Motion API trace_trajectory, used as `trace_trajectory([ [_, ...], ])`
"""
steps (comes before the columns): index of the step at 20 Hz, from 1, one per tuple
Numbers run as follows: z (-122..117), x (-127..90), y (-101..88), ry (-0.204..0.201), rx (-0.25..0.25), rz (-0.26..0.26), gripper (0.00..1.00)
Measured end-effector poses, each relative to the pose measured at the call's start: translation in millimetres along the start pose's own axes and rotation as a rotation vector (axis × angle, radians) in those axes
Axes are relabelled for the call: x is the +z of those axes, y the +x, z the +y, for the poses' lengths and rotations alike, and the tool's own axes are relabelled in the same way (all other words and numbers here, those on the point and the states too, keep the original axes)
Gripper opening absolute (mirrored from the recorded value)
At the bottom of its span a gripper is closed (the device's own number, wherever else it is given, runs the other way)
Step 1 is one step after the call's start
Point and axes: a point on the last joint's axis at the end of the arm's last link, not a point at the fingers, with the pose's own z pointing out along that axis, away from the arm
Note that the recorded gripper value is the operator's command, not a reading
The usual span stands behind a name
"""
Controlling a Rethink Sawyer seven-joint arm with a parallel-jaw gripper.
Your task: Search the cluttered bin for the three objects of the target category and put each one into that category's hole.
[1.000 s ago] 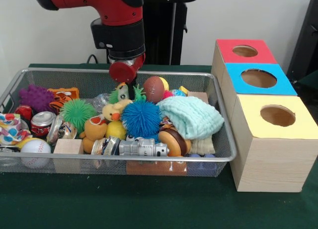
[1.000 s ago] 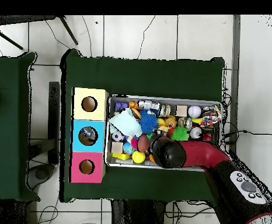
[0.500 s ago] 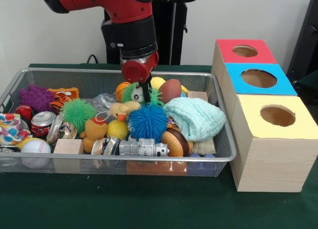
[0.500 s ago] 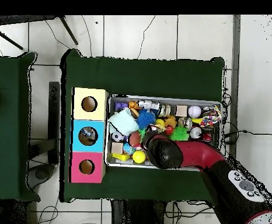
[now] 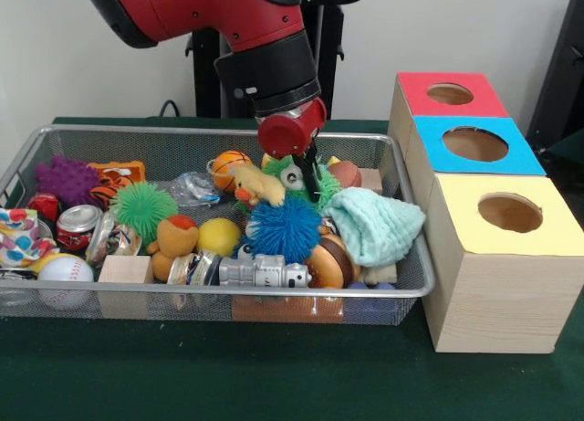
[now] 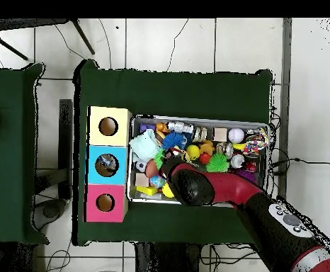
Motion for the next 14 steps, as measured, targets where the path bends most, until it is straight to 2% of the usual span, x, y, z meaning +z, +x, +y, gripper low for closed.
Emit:
trace_trajectory([
  [14, 6.4, 3.8, -10.1, -0.012, -0.004, -0.017, 0.0],
])
